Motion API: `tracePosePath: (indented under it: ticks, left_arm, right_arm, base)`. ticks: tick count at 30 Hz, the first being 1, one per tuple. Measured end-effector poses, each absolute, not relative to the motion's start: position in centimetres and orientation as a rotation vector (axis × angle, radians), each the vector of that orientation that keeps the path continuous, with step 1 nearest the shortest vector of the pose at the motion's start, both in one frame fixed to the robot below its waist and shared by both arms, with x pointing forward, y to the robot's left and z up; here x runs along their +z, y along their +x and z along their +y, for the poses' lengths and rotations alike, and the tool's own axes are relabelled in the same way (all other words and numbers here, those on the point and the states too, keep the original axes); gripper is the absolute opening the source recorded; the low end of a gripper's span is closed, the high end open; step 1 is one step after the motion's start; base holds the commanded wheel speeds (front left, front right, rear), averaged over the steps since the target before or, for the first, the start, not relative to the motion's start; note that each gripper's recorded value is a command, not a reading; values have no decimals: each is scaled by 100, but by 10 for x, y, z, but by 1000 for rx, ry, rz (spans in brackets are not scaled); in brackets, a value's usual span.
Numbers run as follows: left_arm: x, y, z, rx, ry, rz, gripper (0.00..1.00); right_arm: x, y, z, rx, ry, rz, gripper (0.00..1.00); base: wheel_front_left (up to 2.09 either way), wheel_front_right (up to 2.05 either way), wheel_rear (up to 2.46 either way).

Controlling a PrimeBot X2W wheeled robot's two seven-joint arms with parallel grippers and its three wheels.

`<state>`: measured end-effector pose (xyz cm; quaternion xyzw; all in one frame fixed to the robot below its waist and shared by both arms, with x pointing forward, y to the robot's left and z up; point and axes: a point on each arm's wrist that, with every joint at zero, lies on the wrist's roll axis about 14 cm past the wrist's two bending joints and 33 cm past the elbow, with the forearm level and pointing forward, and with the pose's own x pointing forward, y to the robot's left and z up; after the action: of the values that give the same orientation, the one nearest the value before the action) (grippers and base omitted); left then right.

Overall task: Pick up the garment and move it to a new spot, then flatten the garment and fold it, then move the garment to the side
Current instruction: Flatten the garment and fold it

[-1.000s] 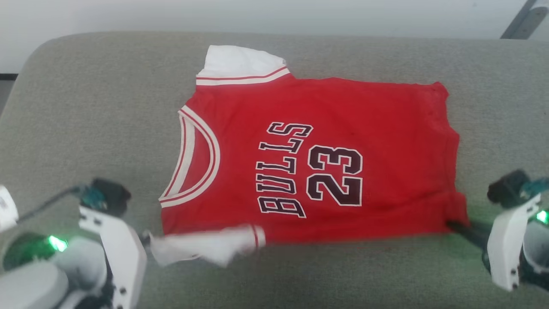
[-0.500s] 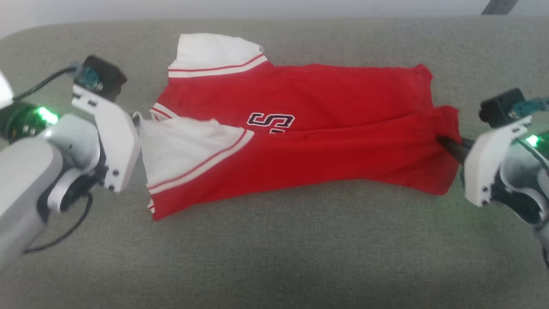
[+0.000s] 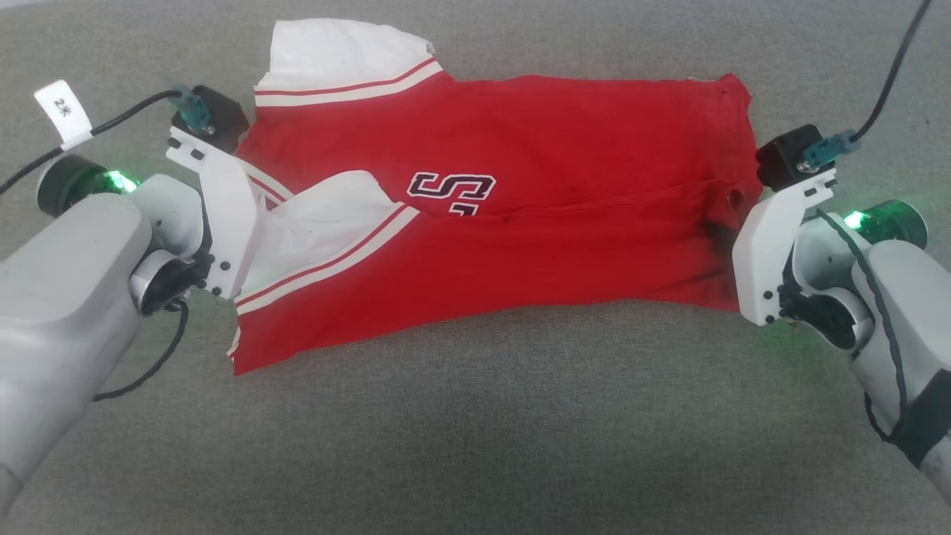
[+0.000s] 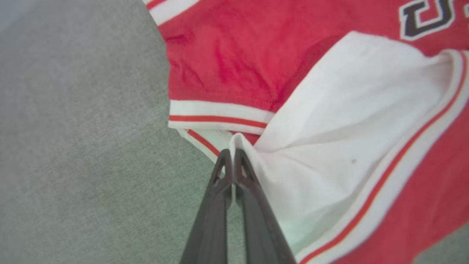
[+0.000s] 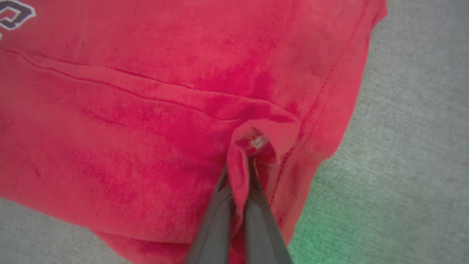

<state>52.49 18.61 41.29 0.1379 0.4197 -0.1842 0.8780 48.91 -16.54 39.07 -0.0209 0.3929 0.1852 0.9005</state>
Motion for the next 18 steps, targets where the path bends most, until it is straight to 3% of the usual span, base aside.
tracePosePath:
  ticks: [1,2,3,5,6,7,8,18]
  left_arm:
    - [409,524,186,-383,276,890,0]
    - [407,523,187,-377,263,902,1]
    - [405,523,188,-368,253,914,19]
    - [406,523,188,-361,235,924,41]
    - [409,525,187,-357,216,921,49]
    - [412,526,187,-353,203,919,75]
    - [416,527,185,-352,197,910,100]
    - [449,515,181,-342,168,916,100]
  right_arm:
    - [391,489,-164,387,-47,818,5]
    - [392,489,-164,389,-51,816,19]
    - [393,490,-164,389,-47,816,30]
    - [397,490,-163,394,-52,810,45]
    - [399,490,-162,396,-52,803,71]
    - [403,491,-162,398,-49,794,100]
    - [407,492,-162,398,-47,783,100]
    - [459,502,-177,368,-34,560,100]
  base:
    - [0,0,0]
    - [0,0,0]
    - [0,0,0]
    - [0,0,0]
    - [0,0,0]
    - [0,0,0]
    - [0,0,0]
    - [0,0,0]
